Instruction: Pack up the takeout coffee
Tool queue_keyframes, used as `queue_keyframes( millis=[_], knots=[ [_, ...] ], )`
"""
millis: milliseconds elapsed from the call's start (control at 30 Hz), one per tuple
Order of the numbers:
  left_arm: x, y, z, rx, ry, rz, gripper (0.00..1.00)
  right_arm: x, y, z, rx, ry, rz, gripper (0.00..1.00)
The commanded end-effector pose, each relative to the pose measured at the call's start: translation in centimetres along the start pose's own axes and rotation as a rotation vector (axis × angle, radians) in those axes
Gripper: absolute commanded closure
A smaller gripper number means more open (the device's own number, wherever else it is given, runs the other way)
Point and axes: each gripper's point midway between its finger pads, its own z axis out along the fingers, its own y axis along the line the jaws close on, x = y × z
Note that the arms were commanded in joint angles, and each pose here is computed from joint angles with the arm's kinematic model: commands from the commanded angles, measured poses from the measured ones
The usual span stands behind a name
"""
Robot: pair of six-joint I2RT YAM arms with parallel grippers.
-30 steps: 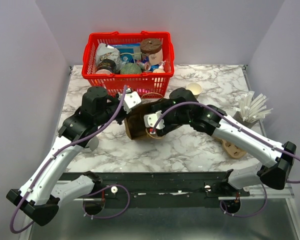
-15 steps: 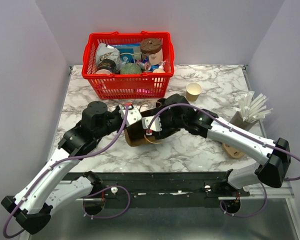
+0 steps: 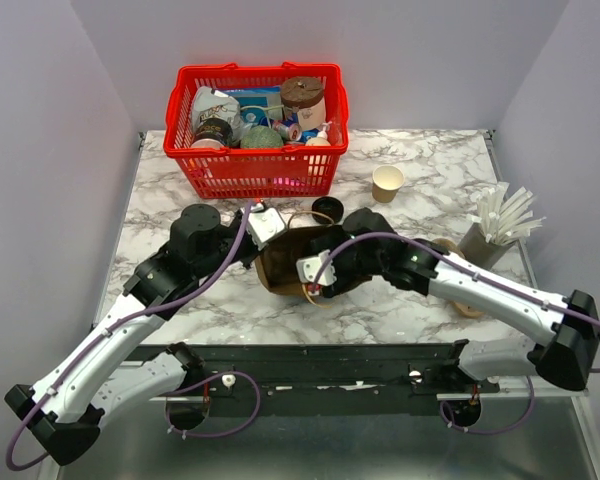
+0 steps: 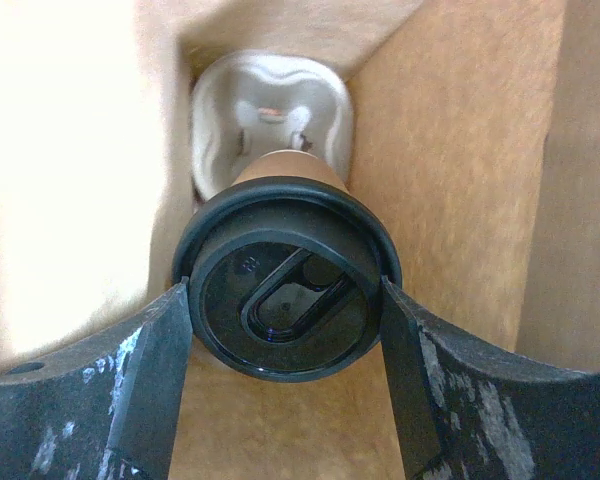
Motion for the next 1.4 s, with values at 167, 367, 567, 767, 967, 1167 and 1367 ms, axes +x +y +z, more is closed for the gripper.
queue_keyframes(
  millis=[167, 367, 567, 767, 967, 1167, 1367],
  knots=[
    [0.2, -3.0, -0.1, 0.080, -0.069, 0.063, 1.00, -2.0, 0.0, -1.5, 0.078, -0.126, -0.088, 0.99],
    [-0.6, -3.0, 0.4, 0.062, -0.082, 0.022, 1.00, -2.7, 0.8, -0.6, 0.019, -0.163, -0.100, 0.99],
    [-0.8, -3.0, 0.5, 0.058, -0.083, -0.022, 1.00, -2.9, -0.2, -0.6, 0.000, -0.133, -0.039, 0.99],
    [-0.1, -3.0, 0.8, 0.052, -0.068, -0.021, 1.00, -2.8, -0.9, -0.5, -0.038, -0.077, 0.033, 0.99],
    [-0.6, -0.9, 0.4, -0.048, -0.047, -0.021, 0.80, -2.0, 0.1, -0.6, -0.099, -0.021, 0.092, 1.00],
    [-4.2, 0.2, -4.3, -0.070, -0.111, 0.055, 0.35, -1.4, -0.2, -0.7, -0.094, 0.008, 0.149, 0.99],
    [-4.1, -5.3, -8.1, 0.209, -0.120, 0.062, 0.13, -1.4, -0.3, -0.3, -0.106, 0.005, 0.145, 0.99]
  ],
)
